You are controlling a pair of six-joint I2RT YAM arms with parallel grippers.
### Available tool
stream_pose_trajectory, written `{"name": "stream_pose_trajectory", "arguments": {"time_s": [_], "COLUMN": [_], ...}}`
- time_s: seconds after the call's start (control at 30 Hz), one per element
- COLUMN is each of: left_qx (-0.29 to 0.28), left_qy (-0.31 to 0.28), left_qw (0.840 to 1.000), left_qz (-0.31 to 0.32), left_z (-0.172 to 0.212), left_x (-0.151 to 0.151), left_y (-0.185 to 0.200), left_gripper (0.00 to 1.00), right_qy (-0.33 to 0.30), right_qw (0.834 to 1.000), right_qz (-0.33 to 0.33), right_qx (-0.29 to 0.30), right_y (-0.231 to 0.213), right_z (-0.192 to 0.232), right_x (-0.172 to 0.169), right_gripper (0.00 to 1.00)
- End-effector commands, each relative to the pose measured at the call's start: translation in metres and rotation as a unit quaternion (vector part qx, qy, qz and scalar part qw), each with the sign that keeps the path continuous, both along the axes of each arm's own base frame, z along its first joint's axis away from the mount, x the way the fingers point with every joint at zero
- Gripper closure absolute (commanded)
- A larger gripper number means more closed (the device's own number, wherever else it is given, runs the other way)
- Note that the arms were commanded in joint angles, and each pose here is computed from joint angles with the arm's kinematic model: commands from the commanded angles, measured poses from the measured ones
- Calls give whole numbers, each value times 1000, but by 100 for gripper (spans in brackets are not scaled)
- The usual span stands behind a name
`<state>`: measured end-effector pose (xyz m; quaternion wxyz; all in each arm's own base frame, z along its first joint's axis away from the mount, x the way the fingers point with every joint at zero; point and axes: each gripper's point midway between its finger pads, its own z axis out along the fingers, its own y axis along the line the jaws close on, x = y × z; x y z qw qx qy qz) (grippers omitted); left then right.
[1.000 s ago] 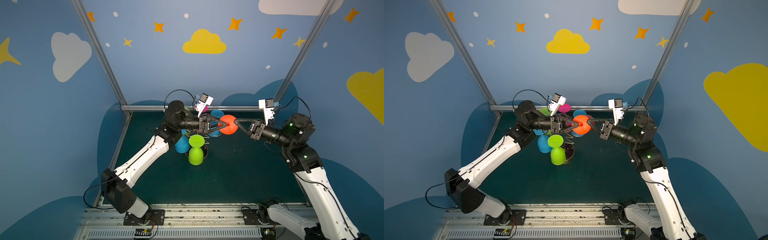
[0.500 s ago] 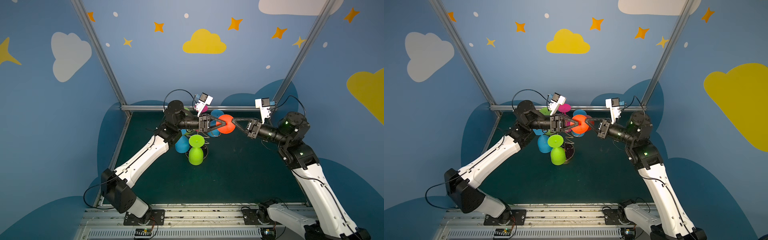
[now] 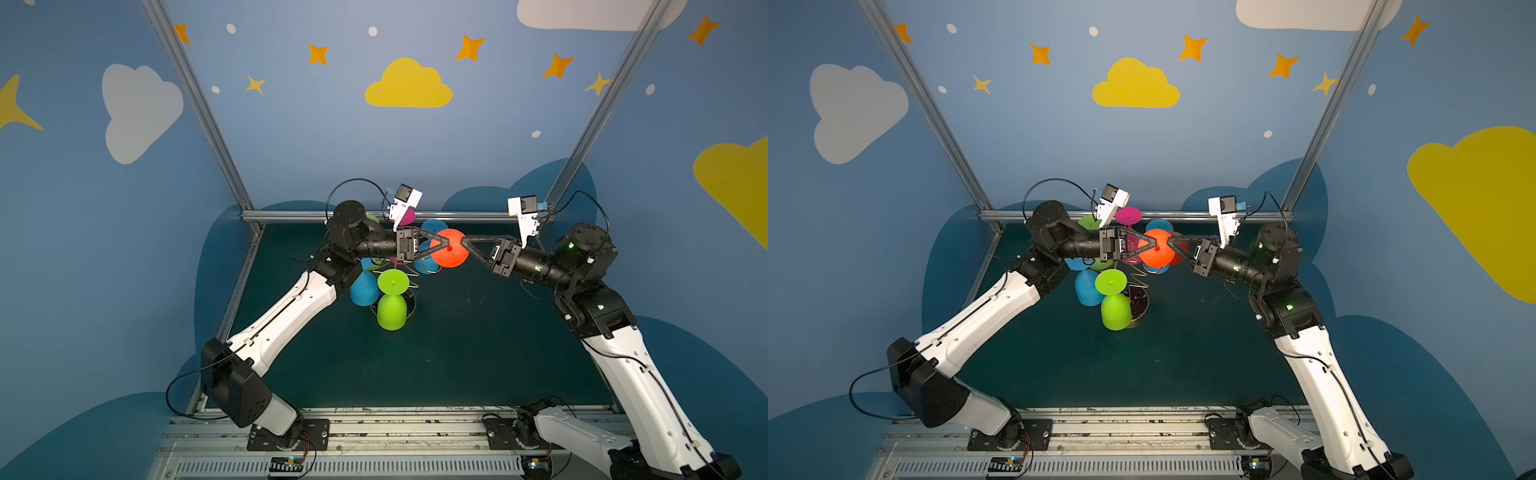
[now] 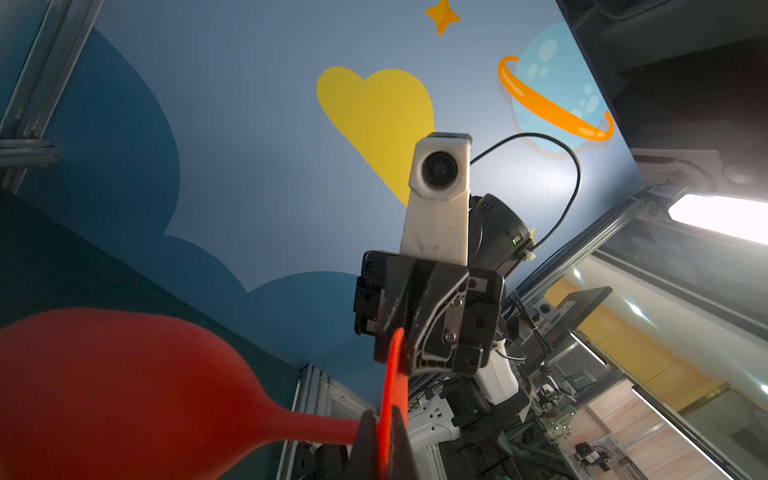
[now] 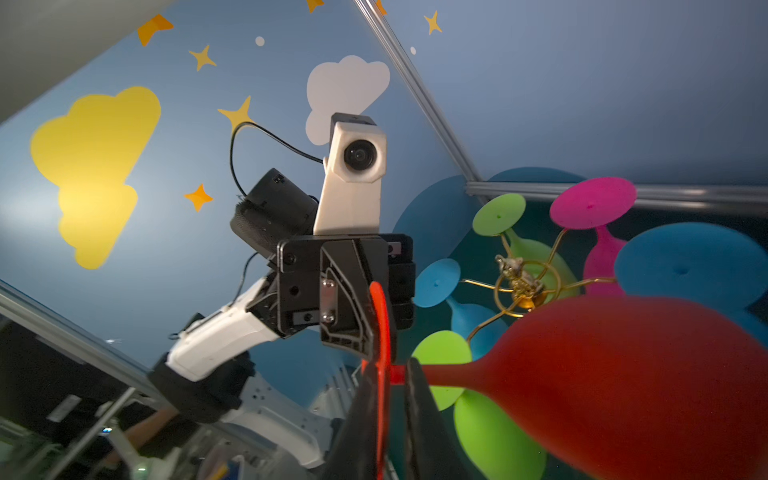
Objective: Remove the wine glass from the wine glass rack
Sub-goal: 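Reach the left gripper to the red glass's foot while right holds it, then grip the red glass foot with the left gripper and open the right gripper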
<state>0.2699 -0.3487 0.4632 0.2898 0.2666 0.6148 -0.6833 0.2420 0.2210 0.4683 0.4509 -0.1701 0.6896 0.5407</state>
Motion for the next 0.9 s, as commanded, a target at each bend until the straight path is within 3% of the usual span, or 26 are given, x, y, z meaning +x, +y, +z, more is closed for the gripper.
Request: {"name": "stream_pose_trajectory", "arguments": {"time_s": [0.0, 0.13, 0.3, 0.47, 0.63, 0.73, 0.87], "left_qx": [-31, -36, -38, -37, -35, -34, -34], "left_qy": [-11, 8, 31, 47, 49, 50, 52], "left_qw": [999, 999, 999, 998, 998, 998, 998], "left_qz": [20, 30, 23, 5, 3, 4, 2], "left_z": [33, 39, 43, 43, 44, 44, 44], "left_x": [-9, -7, -10, -15, -20, -20, -21], "left_y": [22, 33, 38, 40, 43, 45, 45], "left_gripper": [97, 97, 97, 97, 97, 97, 97], "right_qy": [-33, -86, -192, -315, -393, -425, -434], "right_qw": [999, 989, 968, 935, 905, 890, 883], "right_qz": [-34, -99, -116, -81, -40, -14, -7], "right_qx": [-21, -67, -111, -142, -159, -165, -176], "right_y": [-11, -30, -35, -23, -9, 0, 7], "right_z": [3, -10, -17, -13, -14, -16, -18], "right_x": [-2, 5, 6, -3, -8, -12, -5], "right_gripper": [57, 31, 15, 11, 10, 10, 10]}}
